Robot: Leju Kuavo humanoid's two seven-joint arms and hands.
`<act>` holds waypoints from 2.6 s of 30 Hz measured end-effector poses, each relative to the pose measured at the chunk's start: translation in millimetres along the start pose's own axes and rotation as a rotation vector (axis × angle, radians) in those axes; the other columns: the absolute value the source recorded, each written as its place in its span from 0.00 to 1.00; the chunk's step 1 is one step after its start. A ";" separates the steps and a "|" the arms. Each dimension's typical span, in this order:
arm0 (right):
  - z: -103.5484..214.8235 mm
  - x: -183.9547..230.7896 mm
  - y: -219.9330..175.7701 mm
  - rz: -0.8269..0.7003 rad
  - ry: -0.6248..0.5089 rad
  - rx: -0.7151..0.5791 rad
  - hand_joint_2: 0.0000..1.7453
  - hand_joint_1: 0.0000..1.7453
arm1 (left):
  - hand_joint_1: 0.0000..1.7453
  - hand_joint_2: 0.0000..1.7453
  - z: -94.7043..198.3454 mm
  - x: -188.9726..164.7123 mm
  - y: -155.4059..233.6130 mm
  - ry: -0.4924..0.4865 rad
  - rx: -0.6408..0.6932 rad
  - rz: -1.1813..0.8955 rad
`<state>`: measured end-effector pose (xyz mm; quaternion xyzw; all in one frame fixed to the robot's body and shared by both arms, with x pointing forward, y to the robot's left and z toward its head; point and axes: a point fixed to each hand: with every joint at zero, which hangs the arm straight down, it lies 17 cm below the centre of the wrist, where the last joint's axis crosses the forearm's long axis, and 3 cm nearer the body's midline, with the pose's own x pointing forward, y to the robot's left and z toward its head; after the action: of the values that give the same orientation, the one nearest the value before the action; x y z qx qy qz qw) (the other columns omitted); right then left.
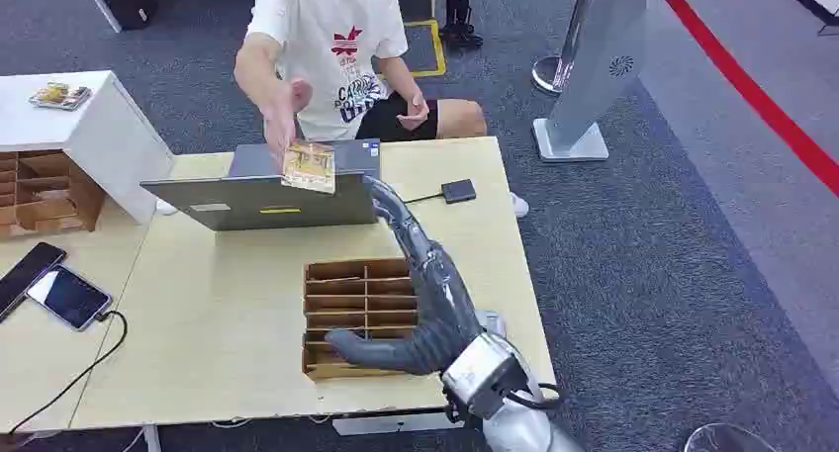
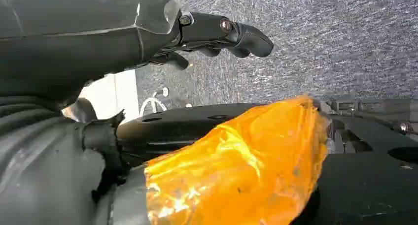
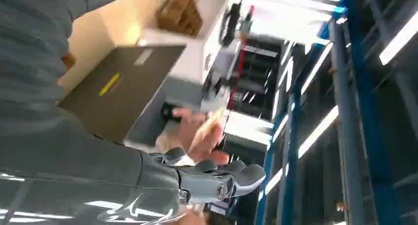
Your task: Pass the card to the sensor for recognition and then transmit it.
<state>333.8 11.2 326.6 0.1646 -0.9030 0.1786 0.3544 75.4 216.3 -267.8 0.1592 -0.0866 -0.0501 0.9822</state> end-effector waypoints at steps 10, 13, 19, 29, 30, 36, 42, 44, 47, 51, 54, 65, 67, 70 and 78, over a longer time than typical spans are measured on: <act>-28.1 -4.5 -15.8 0.478 -0.031 -0.021 1.00 0.00 | 0.00 0.00 0.4 1.5 -5.3 -0.005 -0.035 -0.056; -39.6 -9.2 -16.3 0.605 -0.048 0.009 1.00 0.00 | 0.00 0.00 0.1 4.4 -6.8 -0.014 -0.051 -0.086; -61.8 -15.4 -14.4 0.780 -0.069 0.060 1.00 0.00 | 0.00 0.00 0.5 8.7 -9.9 -0.028 -0.072 -0.149; -80.4 -27.2 -1.3 0.894 -0.077 0.147 1.00 0.00 | 0.00 0.00 1.1 12.6 -12.9 -0.042 -0.089 -0.215; -81.7 -27.5 -0.4 0.897 -0.078 0.150 1.00 0.00 | 0.00 0.00 1.1 13.4 -12.9 -0.044 -0.089 -0.219; -83.5 -28.5 1.2 0.900 -0.078 0.155 1.00 0.00 | 0.00 0.00 1.1 14.1 -12.8 -0.044 -0.089 -0.221; -92.8 -38.2 7.2 0.938 -0.055 0.196 1.00 0.00 | 0.00 0.00 1.2 17.9 -13.4 -0.051 -0.094 -0.258; -96.8 -41.4 8.6 0.947 -0.045 0.207 1.00 0.00 | 0.00 0.00 1.3 18.9 -13.9 -0.051 -0.097 -0.271; -103.6 -43.8 10.8 0.951 -0.034 0.212 1.00 0.01 | 0.00 0.00 1.2 22.3 -13.5 -0.057 -0.096 -0.287; -110.1 -46.0 14.9 0.950 -0.024 0.223 1.00 1.00 | 0.00 0.00 1.2 24.8 -13.4 -0.059 -0.097 -0.305; -112.5 -48.1 16.9 0.943 -0.014 0.225 1.00 1.00 | 0.00 0.00 1.2 25.6 -13.3 -0.062 -0.096 -0.309; -111.6 -55.0 19.6 0.935 0.006 0.234 1.00 1.00 | 0.00 0.00 1.2 25.6 -13.3 -0.062 -0.096 -0.309; -111.7 -55.0 19.7 0.935 0.006 0.235 1.00 1.00 | 0.00 0.00 1.2 25.6 -13.3 -0.062 -0.096 -0.309; -111.4 -56.0 19.5 0.934 0.009 0.236 1.00 1.00 | 0.00 0.00 1.2 25.6 -13.3 -0.062 -0.096 -0.309; -109.1 -62.3 19.7 0.927 0.027 0.244 1.00 1.00 | 0.00 0.00 1.1 25.8 -13.0 -0.063 -0.094 -0.312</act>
<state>432.2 87.1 353.8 -0.2174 -0.8491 0.4247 0.2269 99.6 200.5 -266.9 0.1230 -0.0892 -0.2110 0.9656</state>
